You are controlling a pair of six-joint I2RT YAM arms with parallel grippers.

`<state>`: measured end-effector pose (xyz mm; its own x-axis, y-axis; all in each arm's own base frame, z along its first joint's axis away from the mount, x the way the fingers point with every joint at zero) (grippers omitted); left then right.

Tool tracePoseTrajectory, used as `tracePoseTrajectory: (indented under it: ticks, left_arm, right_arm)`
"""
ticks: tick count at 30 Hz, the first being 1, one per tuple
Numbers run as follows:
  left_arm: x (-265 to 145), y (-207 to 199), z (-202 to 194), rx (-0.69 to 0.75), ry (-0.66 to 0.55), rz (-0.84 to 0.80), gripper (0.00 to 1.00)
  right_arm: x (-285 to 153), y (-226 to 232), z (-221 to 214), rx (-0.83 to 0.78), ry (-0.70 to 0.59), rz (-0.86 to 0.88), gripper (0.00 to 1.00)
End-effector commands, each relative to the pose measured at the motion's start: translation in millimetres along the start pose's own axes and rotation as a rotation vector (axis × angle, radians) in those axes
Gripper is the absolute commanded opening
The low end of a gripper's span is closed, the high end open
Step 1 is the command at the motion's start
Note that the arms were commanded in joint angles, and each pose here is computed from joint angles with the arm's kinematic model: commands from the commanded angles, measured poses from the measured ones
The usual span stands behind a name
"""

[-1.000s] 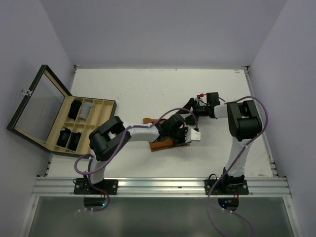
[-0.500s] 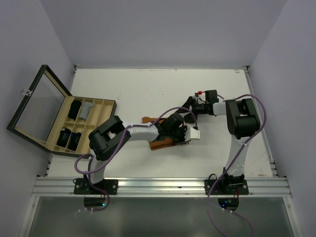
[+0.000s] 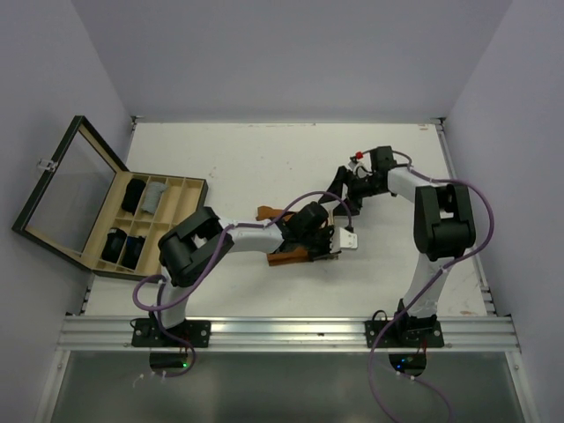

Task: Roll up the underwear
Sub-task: Fold the underwear

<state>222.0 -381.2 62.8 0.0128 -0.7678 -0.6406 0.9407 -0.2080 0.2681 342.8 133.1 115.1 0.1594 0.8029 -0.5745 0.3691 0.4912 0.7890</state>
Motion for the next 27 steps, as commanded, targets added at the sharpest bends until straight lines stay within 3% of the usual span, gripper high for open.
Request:
tracePoseTrajectory:
  ticks: [1,5,10,13,16,22,27]
  left_arm:
    - [4.7,-43.4,-29.7,-0.103,0.105,-0.160,0.18]
    - [4.8,-42.2,-32.1,-0.110,0.109,-0.163,0.18]
    - [5.3,-41.7,-32.0,-0.115,0.109,-0.168,0.18]
    - [5.7,-40.0,-31.5,-0.111,0.108,-0.168,0.19]
    - [5.6,-38.8,-31.2,-0.112,0.109,-0.168,0.19]
    - [5.4,-36.8,-32.2,-0.119,0.105,-0.163,0.19]
    - [5.8,-36.6,-32.0,-0.124,0.105,-0.162,0.19]
  right_arm:
    - [-30.5,13.0,-8.6,-0.113,-0.045,-0.110,0.73]
    - [-40.4,12.8,-4.7,-0.165,-0.068,-0.185,0.72]
    - [-50.8,35.6,-10.3,-0.231,-0.087,-0.086,0.62]
    - [-50.1,55.5,-20.3,-0.222,-0.080,0.061,0.37]
    - [-37.6,60.3,-33.3,-0.170,-0.034,0.144,0.29]
    - [-4.0,25.5,-37.5,-0.027,0.040,0.159,0.26]
    - [23.9,-6.0,-20.8,0.043,0.009,0.141,0.26]
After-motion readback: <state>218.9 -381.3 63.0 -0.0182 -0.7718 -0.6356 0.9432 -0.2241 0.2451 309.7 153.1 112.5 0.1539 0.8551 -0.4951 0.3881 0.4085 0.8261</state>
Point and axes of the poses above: each gripper's point midway between its finger pads, its own x axis out along the fingers, its own y axis along the line the jaws close on, z = x × y, the point moved 7 cm from there along -x, back along the fingers, and after that the axes turned 15 degrees about x, right-handed, at the moved point
